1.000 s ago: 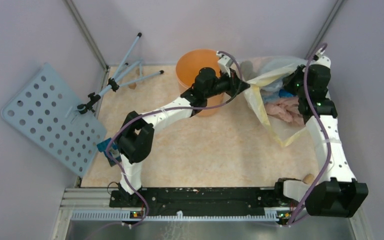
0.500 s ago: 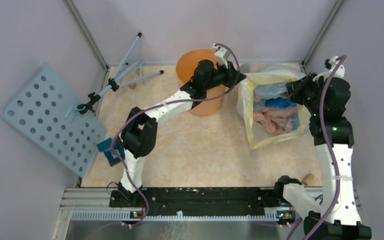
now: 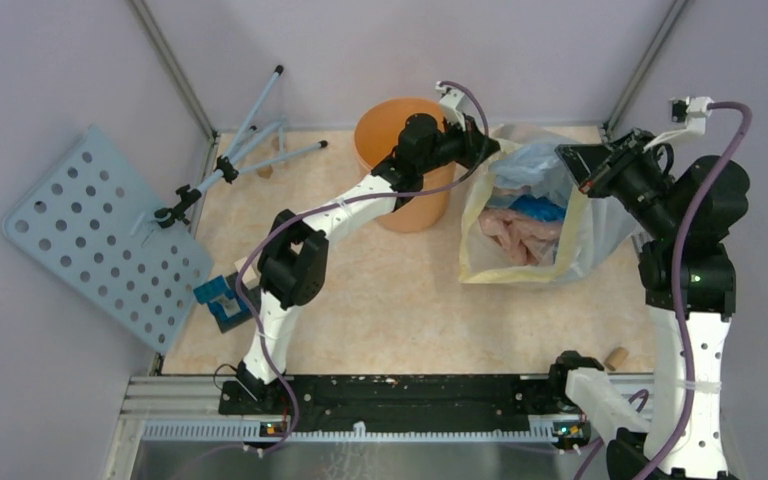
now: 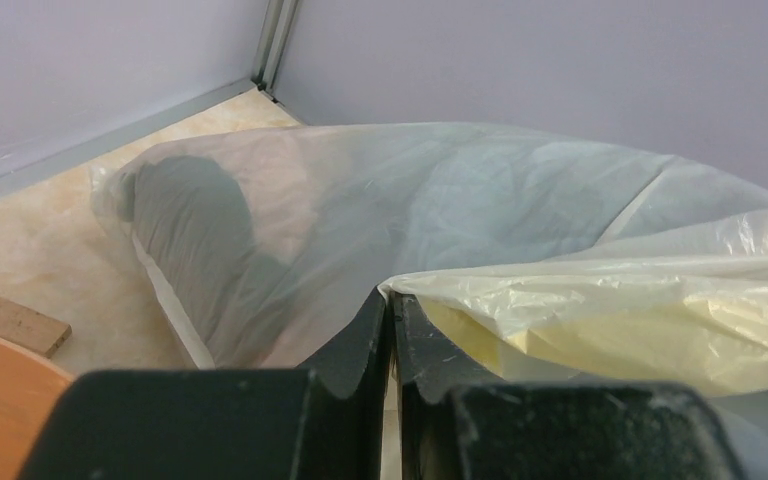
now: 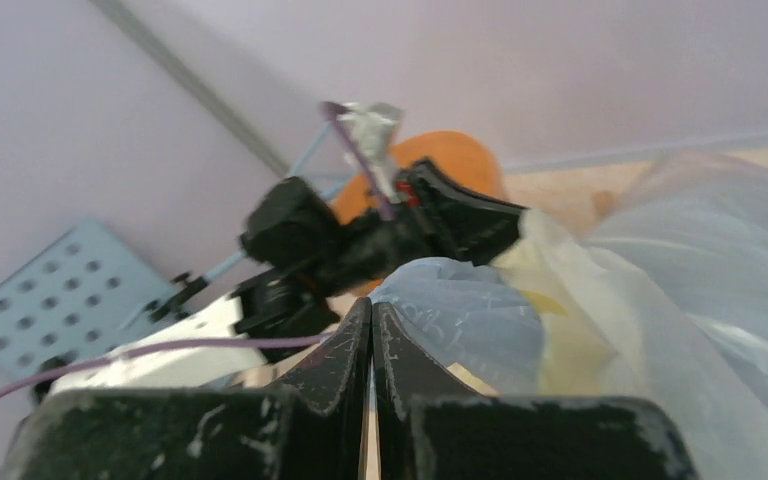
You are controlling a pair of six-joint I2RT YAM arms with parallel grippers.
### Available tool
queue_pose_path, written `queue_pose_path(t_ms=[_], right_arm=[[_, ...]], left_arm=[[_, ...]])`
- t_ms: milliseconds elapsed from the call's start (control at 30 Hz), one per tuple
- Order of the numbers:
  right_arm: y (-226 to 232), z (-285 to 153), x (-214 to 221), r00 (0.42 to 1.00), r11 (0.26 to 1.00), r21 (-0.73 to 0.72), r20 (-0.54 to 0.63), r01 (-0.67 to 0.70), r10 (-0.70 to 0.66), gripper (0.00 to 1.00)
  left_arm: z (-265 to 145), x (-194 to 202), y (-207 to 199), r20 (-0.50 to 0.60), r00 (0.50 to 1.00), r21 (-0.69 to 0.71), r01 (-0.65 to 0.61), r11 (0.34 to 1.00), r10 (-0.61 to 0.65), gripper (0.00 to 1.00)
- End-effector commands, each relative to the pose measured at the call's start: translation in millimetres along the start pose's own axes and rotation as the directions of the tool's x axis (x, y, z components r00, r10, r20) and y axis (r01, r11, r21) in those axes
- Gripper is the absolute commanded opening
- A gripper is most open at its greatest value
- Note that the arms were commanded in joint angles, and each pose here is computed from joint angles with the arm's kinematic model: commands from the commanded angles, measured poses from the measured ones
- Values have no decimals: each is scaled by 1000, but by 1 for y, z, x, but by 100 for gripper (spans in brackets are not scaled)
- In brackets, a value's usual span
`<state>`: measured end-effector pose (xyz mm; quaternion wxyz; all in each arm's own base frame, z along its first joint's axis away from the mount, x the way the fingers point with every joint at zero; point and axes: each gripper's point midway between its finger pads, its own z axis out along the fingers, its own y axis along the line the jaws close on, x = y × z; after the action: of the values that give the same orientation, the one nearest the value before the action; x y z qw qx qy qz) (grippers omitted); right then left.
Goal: Put the trash bags into the trash bin
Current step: Pick up the trash bag, then place the trash bag at the center of the board.
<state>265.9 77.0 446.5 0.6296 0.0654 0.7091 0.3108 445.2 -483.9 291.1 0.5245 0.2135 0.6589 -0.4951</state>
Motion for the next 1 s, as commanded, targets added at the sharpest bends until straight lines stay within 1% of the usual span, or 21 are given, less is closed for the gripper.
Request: queue_pose_path(t_ms=[0,100,167,267,400,533,600,700,733,767,800,833,867,900,967], right_arm=[[81,-25,-23,1000,938,-346,9,24,-22,0],[122,-45,-21,999,824,-566,-31,9,-32,0],[138,-58,-20,998,761,-649,-49,-2,-40,0],[151,-71,-14,995,700,-714,-82,-21,-54,0],[156,-75,5,986,650,-756,-156,-79,-61,0],[154,-70,30,969,628,-761,-243,-162,-43,0],[153,-67,51,952,615,-758,-304,-216,-40,0],[141,-49,90,916,656,-701,-399,-280,-35,0],[134,-43,111,885,680,-658,-465,-323,-30,0],[134,-40,124,871,682,-652,-489,-331,-45,0],[131,-37,139,851,695,-636,-520,-334,-67,14],[128,-34,147,837,716,-617,-540,-326,-85,49],[121,-27,152,829,754,-583,-551,-301,-96,77],[114,-20,152,834,798,-548,-541,-251,-109,88],[91,-4,140,869,894,-435,-478,-110,-126,90]], left_arm=[[2,17,13,-47,999,-23,21,1000,-22,10],[1,15,13,-44,999,-28,11,1000,-13,10],[1,14,14,-44,999,-29,9,1000,-10,10],[1,14,13,-42,999,-30,9,1000,-10,10],[1,11,11,-36,999,-28,6,1000,-7,11],[0,8,12,-35,999,-32,-2,999,1,11],[-1,8,11,-37,999,-31,-8,999,7,11],[-3,5,9,-36,999,-31,-13,999,12,11],[-3,5,8,-36,999,-29,-10,1000,9,11],[-3,5,8,-34,999,-26,-5,1000,4,11],[-3,5,6,-33,999,-19,1,1000,-2,11],[-4,5,5,-34,999,-14,8,1000,-8,11],[-4,5,4,-33,999,-10,15,1000,-15,11],[-4,5,3,-32,999,-7,19,1000,-19,11],[-5,5,1,-35,999,1,29,1000,-29,11]])
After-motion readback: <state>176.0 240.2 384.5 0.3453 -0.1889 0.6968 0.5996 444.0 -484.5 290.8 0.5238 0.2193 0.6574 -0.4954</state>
